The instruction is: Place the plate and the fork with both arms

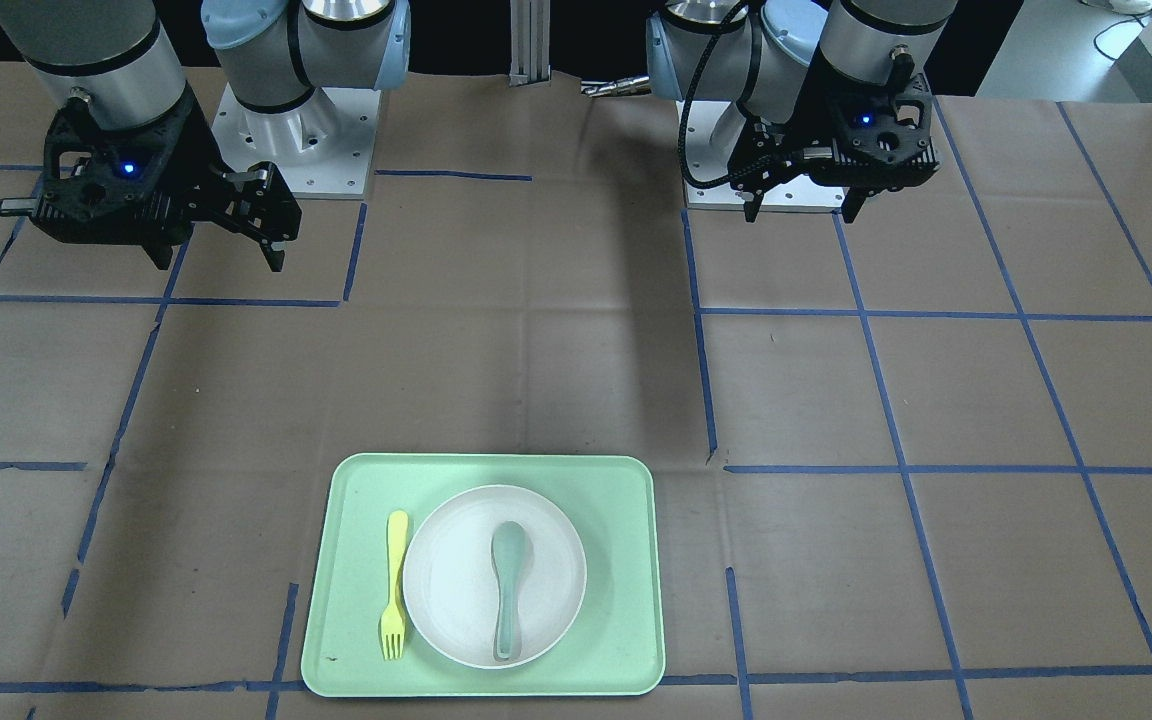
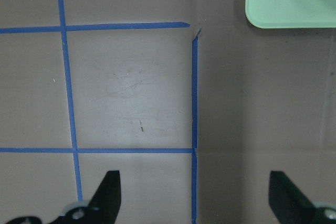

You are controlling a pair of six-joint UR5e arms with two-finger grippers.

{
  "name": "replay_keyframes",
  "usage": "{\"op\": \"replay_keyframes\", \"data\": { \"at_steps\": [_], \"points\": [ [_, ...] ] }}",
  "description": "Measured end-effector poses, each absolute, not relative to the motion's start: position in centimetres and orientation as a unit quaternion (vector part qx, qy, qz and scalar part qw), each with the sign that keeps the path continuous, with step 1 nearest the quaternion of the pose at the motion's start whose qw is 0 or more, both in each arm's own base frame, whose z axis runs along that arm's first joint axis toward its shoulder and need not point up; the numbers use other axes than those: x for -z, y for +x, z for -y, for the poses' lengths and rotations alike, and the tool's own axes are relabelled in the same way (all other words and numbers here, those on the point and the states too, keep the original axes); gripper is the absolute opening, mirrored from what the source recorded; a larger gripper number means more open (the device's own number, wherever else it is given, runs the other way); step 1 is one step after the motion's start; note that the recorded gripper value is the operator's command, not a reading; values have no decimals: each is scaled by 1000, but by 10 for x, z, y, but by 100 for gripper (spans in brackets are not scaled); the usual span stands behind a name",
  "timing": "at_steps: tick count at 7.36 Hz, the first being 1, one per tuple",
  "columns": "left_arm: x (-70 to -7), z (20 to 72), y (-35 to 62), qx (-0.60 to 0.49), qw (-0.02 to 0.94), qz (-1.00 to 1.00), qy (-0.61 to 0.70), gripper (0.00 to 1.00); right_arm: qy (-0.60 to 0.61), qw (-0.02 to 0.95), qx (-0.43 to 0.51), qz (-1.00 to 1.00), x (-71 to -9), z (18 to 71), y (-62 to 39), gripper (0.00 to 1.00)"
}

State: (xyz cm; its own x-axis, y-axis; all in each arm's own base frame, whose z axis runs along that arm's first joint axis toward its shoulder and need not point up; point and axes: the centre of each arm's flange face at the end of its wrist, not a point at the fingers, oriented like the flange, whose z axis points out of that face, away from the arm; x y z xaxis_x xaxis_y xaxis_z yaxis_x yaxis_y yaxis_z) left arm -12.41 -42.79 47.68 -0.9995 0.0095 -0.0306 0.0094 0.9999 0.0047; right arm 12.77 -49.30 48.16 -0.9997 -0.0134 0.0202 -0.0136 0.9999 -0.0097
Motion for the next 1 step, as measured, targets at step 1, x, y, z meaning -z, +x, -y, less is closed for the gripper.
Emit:
{"op": "replay_keyframes", "data": {
  "at_steps": [1],
  "points": [
    [-477,428,-124,-2,15,-1000,5,100,7,9,-5,1000,-482,493,128,100]
  ]
}}
